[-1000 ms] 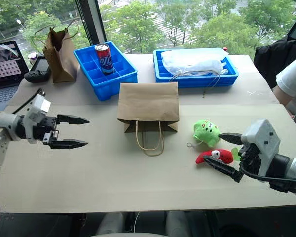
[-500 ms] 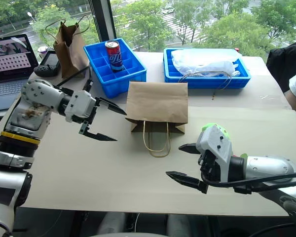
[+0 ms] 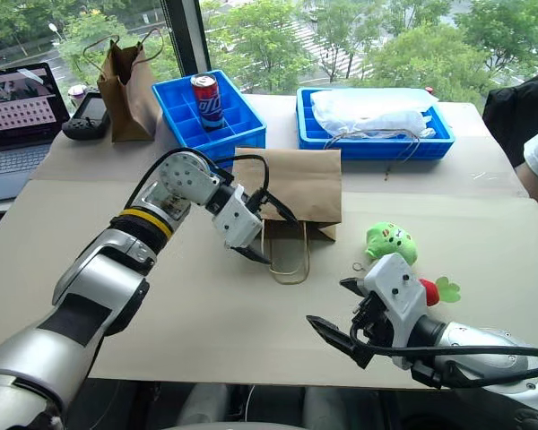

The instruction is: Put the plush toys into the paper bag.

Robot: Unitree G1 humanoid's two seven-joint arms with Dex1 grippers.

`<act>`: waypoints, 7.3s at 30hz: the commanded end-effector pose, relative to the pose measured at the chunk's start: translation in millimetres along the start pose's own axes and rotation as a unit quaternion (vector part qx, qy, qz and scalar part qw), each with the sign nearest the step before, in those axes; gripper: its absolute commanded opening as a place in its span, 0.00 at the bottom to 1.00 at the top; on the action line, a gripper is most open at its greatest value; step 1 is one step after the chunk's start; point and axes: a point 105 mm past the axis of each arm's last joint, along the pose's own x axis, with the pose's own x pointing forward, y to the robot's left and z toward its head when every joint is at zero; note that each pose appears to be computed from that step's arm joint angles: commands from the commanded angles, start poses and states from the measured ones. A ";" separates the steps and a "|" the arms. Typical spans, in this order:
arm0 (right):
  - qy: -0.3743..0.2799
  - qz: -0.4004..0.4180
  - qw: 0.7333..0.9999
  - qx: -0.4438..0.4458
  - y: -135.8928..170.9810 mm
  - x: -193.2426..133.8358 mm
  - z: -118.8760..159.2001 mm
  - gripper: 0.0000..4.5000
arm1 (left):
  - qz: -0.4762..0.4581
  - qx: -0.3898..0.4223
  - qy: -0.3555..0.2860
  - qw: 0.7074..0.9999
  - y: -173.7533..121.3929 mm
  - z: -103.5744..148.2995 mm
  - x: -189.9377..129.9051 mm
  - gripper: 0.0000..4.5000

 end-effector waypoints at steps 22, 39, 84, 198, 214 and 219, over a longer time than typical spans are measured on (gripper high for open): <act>-0.020 -0.041 0.999 -0.028 -1.0 -5.8 -0.3 1.00 | -0.053 0.028 0.060 0.996 -27.8 -14.9 -55.7 0.85; -0.019 -0.061 0.998 -0.015 -1.7 -8.6 -5.3 1.00 | -0.017 0.099 0.086 0.991 -5.6 -17.1 -6.9 0.61; -0.066 -0.167 0.982 0.063 -61.2 131.6 -48.9 0.02 | 0.113 -0.074 -0.118 0.984 30.5 62.3 -19.9 0.00; -0.014 -0.275 0.961 0.005 -180.6 24.7 -31.6 0.46 | 0.221 -0.396 -0.126 0.882 28.0 20.6 -22.8 0.00; -0.084 -0.059 0.995 0.006 -82.3 91.2 44.4 0.00 | 0.236 -0.392 -0.145 0.877 49.9 26.5 -22.9 0.00; -0.113 -0.039 0.992 0.036 -83.3 110.1 44.1 0.00 | 0.240 -0.387 -0.147 0.878 56.6 27.9 -31.9 0.00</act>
